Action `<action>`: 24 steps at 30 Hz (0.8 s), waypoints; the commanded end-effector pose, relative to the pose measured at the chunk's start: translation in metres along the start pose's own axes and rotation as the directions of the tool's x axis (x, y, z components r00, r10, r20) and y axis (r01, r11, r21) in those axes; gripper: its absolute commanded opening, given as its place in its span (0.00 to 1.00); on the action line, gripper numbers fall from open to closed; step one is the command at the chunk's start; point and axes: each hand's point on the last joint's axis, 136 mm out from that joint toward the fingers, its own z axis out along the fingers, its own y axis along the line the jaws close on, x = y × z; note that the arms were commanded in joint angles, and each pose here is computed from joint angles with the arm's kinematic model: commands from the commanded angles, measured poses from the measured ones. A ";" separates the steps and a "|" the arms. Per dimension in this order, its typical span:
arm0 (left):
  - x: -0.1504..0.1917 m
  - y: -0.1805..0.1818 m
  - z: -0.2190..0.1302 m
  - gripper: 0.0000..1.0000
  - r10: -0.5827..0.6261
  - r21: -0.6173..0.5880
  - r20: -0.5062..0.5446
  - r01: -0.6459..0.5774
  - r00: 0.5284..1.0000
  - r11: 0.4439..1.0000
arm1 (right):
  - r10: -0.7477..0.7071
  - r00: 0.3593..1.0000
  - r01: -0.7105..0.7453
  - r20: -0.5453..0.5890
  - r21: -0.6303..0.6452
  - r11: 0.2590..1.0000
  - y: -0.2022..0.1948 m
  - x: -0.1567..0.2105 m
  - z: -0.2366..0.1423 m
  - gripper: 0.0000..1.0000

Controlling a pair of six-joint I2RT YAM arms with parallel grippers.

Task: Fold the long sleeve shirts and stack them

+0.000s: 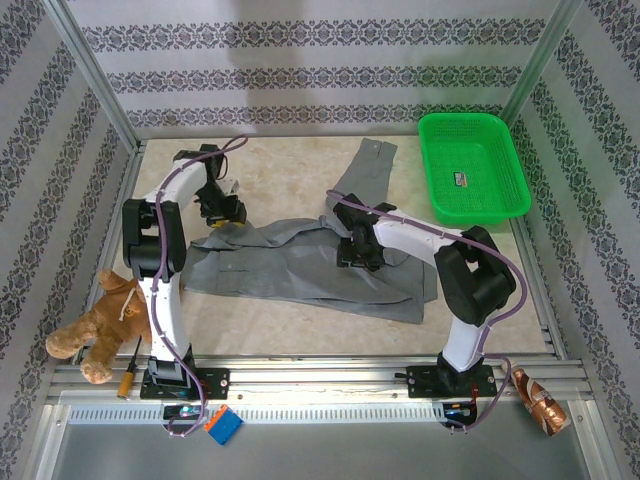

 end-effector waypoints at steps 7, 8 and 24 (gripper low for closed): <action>-0.006 0.008 -0.003 0.18 -0.033 0.050 0.015 0.032 0.999 0.998 | 0.008 0.999 -0.005 -0.051 0.049 0.999 -0.016 0.016 0.017 0.55; -0.010 0.009 -0.006 0.16 -0.039 0.048 0.032 0.038 0.999 0.998 | 0.011 0.998 -0.008 -0.056 0.059 0.998 -0.018 0.017 0.018 0.55; -0.075 0.076 -0.054 0.06 -0.276 0.057 0.336 0.273 0.900 0.960 | 0.046 0.996 -0.031 -0.073 0.189 0.982 -0.046 0.030 0.033 0.51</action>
